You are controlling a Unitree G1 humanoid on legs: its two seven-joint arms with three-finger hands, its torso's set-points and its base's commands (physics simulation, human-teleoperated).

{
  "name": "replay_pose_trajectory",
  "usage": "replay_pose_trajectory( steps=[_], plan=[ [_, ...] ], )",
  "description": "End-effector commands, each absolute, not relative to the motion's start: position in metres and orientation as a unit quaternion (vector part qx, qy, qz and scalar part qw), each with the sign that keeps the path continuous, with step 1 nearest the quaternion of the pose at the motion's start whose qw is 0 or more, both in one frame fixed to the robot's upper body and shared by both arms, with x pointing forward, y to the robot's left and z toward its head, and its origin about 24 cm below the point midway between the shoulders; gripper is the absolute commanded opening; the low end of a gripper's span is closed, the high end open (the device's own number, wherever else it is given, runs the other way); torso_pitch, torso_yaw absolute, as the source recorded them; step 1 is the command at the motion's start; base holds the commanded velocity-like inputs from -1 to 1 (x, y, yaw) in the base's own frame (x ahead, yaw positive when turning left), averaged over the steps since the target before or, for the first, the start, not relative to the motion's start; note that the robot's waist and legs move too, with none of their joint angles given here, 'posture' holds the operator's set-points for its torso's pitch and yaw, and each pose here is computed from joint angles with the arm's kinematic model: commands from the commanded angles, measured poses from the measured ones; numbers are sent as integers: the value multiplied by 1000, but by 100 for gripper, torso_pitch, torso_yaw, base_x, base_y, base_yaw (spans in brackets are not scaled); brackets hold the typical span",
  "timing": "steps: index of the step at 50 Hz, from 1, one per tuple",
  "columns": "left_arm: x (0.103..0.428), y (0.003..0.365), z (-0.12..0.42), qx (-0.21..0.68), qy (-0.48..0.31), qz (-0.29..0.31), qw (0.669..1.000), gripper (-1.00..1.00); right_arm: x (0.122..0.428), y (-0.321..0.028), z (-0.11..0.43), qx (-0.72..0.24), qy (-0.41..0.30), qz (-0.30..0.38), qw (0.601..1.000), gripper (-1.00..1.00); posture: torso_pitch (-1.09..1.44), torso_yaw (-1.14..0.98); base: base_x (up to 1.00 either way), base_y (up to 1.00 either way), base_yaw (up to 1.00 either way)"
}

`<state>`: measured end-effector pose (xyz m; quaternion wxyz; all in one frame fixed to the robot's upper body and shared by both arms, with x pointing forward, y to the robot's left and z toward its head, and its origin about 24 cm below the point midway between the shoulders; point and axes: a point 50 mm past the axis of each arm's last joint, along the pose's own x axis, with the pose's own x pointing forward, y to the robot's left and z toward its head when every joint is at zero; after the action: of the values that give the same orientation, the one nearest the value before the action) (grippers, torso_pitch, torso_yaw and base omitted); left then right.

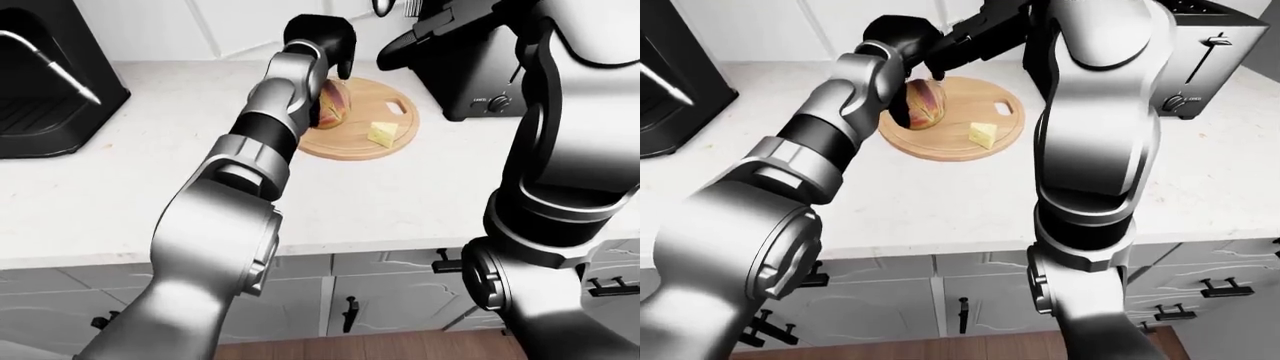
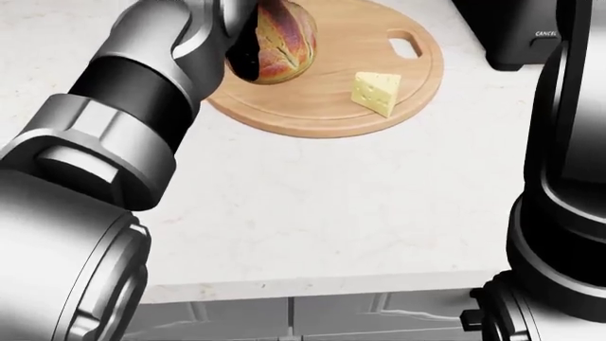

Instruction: Place the bread and cheese on the cutting board.

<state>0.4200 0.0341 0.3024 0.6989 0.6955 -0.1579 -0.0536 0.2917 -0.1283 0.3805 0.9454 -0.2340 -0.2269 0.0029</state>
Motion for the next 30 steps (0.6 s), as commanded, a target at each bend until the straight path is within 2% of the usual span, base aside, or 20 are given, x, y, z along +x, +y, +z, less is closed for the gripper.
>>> replay_pose_trajectory(
  steps=[1,12,17,21,22,23,25,26,30],
  plan=[
    [413,31,335,689,-205,-15,695,100,283,-129,394,-235,-262,-9,936,100,0,0,0,0,0],
    [413,34,338,684,-204,-9,700,100,284,-128,396,-236,-263,-8,935,100,0,0,0,0,0],
    [415,37,335,662,-198,-11,723,100,283,-129,396,-236,-263,-9,935,100,0,0,0,0,0],
    [416,48,343,602,-188,4,776,100,283,-129,395,-235,-263,-9,936,100,0,0,0,0,0],
    [415,46,343,559,-179,-4,809,100,284,-129,395,-235,-263,-9,936,100,0,0,0,0,0],
    [415,45,344,533,-177,-7,827,100,284,-129,394,-235,-262,-9,936,100,0,0,0,0,0],
    [415,47,347,512,-175,3,841,100,284,-129,394,-235,-262,-10,936,100,0,0,0,0,0],
    [416,51,345,483,-161,2,861,100,282,-129,395,-235,-263,-10,936,100,0,0,0,0,0],
    [418,63,345,450,-150,16,880,100,282,-128,396,-235,-263,-10,936,100,0,0,0,0,0]
  ],
)
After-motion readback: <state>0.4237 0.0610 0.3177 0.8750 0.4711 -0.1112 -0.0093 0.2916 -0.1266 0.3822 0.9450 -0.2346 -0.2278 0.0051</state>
